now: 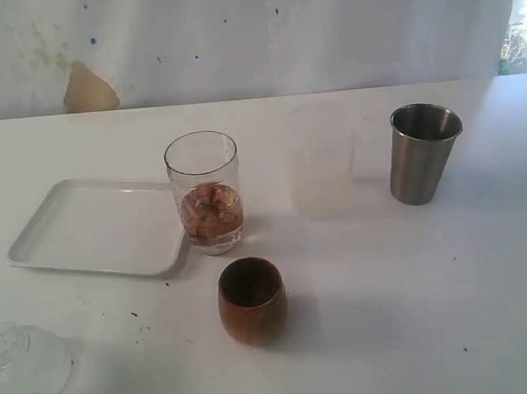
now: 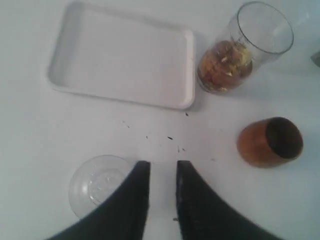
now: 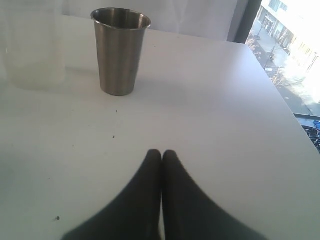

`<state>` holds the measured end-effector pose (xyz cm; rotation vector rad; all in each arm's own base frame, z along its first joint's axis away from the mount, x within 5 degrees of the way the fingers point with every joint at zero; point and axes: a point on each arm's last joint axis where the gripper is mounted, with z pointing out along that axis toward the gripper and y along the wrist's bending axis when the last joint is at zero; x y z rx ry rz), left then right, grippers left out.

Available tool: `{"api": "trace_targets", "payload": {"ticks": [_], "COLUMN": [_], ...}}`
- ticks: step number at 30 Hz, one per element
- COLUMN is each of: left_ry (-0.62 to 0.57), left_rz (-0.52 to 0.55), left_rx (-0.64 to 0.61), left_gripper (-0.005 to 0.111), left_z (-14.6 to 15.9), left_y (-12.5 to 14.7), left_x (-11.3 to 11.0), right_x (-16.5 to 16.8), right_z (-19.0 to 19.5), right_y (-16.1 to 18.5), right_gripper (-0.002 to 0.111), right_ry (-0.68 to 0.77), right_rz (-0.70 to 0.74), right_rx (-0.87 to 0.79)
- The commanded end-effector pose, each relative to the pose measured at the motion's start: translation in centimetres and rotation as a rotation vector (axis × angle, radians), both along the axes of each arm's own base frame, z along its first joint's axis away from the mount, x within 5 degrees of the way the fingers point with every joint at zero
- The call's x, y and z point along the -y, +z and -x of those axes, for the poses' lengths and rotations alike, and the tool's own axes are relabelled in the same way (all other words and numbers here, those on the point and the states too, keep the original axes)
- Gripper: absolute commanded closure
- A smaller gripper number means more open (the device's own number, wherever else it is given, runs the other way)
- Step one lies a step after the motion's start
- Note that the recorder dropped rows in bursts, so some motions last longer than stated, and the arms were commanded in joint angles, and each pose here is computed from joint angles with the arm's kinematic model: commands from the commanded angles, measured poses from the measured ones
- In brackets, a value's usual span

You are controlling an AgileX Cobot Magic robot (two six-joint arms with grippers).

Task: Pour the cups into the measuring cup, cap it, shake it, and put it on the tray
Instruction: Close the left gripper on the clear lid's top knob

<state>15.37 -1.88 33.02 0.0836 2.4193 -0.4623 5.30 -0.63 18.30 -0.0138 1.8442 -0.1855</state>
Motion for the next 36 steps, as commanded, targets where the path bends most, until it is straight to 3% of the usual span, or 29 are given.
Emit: {"api": "trace_targets", "payload": {"ticks": [1, 3, 10, 18, 22, 36], "left_ry": [-0.062, -0.084, -0.130, -0.207, -0.169, -0.147], "left_rz": [0.016, -0.013, -0.045, -0.258, -0.337, -0.317], "left_rx": [-0.151, -0.247, -0.388, -0.370, -0.361, -0.428], "left_gripper": [0.053, 0.046, 0.046, 0.046, 0.046, 0.047], "left_z": [-2.2, -2.6, -3.4, -4.5, -5.3, -6.7], "left_y": [-3.6, -5.1, -8.2, -11.2, -12.0, -14.4], "left_x": [0.0, -0.3, 0.0, 2.5, 2.6, 3.0], "right_x": [0.0, 0.0, 0.0, 0.0, 0.0, 0.0], "right_z": [0.0, 0.0, 0.0, 0.0, 0.0, 0.0], "right_y": [-0.1, -0.1, -0.1, -0.1, -0.1, -0.1], "right_gripper": [0.108, 0.108, 0.108, 0.108, 0.108, 0.108], "right_ry": [-0.004, -0.004, -0.008, -0.009, -0.009, -0.009], "right_rz": [0.002, 0.002, -0.011, -0.017, -0.017, -0.017], "right_rx": [0.005, 0.005, 0.007, 0.008, 0.008, 0.008]}}
